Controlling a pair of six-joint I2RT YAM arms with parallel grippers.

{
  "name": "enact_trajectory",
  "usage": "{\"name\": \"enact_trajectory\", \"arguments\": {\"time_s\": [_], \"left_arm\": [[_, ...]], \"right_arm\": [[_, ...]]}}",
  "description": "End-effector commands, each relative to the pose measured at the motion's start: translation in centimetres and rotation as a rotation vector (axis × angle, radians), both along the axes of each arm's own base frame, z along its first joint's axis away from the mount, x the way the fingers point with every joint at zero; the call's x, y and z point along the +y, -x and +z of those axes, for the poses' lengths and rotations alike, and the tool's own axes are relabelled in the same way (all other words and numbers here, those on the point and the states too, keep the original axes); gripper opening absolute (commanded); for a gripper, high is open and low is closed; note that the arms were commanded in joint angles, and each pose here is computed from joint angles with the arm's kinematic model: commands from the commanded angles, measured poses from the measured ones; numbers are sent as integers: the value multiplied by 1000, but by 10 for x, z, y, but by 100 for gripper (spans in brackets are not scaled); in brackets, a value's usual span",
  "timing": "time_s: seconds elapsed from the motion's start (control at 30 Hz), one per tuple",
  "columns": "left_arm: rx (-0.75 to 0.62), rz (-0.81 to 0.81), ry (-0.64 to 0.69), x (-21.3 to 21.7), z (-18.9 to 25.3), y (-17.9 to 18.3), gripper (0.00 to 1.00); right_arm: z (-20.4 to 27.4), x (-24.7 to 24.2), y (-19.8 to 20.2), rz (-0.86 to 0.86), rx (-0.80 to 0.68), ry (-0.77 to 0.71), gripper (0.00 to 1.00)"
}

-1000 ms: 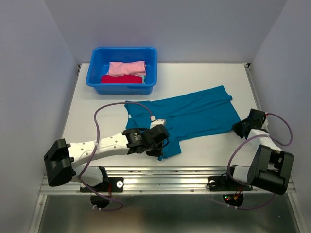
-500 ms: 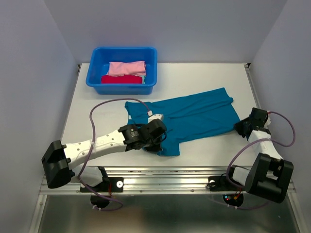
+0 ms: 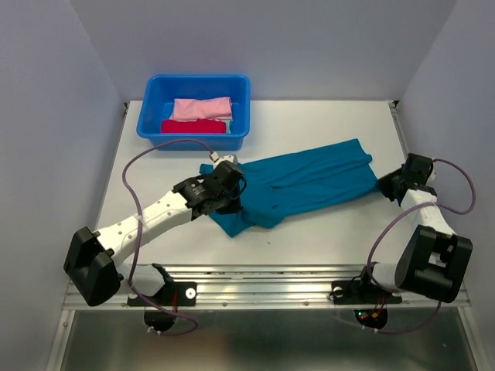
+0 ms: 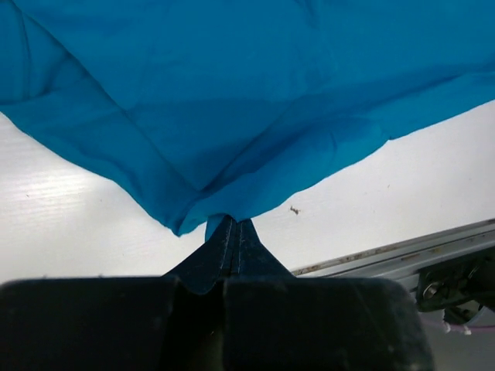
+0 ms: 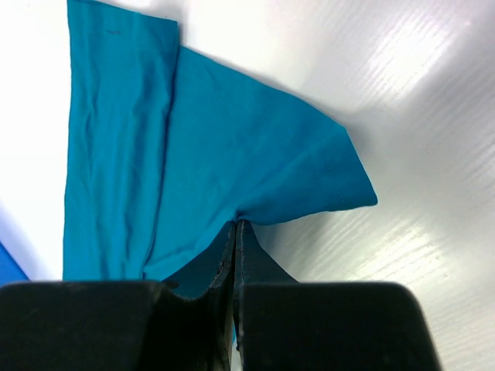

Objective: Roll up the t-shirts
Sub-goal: Fold the T-shirt at the center of the board.

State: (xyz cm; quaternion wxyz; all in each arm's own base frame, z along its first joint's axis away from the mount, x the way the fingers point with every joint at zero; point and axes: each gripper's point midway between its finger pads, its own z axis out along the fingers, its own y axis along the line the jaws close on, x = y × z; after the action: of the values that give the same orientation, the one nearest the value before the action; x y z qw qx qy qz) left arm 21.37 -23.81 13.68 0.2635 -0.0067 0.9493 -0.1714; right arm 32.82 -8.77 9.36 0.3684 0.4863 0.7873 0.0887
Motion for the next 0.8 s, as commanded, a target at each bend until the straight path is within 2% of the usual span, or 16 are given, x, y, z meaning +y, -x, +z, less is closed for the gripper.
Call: {"name": "enact_trajectory", "arguments": {"time_s": [0.0, 0.17, 0.3, 0.4, 0.43, 0.5, 0.77], "left_arm": [[-88, -13, 59, -7, 31, -21, 0], [13, -114, 73, -11, 20, 6, 0], [90, -204, 132, -15, 12, 36, 0], [129, -224, 125, -9, 4, 50, 0], [131, -220, 116, -6, 3, 51, 0], [122, -209, 96, 0, 2, 52, 0], [90, -192, 76, 13, 12, 54, 0]], "right_arm": [[22, -5, -21, 21, -65, 10, 1], [9, 1, -5, 43, -9, 6, 1], [-12, 10, 28, 52, 88, -5, 1], [-25, 10, 51, 26, 145, 12, 27], [-28, 6, 56, 7, 159, 32, 40], [-33, 4, 63, -4, 181, 50, 48], [-51, -12, 66, -49, 284, 78, 50]]}}
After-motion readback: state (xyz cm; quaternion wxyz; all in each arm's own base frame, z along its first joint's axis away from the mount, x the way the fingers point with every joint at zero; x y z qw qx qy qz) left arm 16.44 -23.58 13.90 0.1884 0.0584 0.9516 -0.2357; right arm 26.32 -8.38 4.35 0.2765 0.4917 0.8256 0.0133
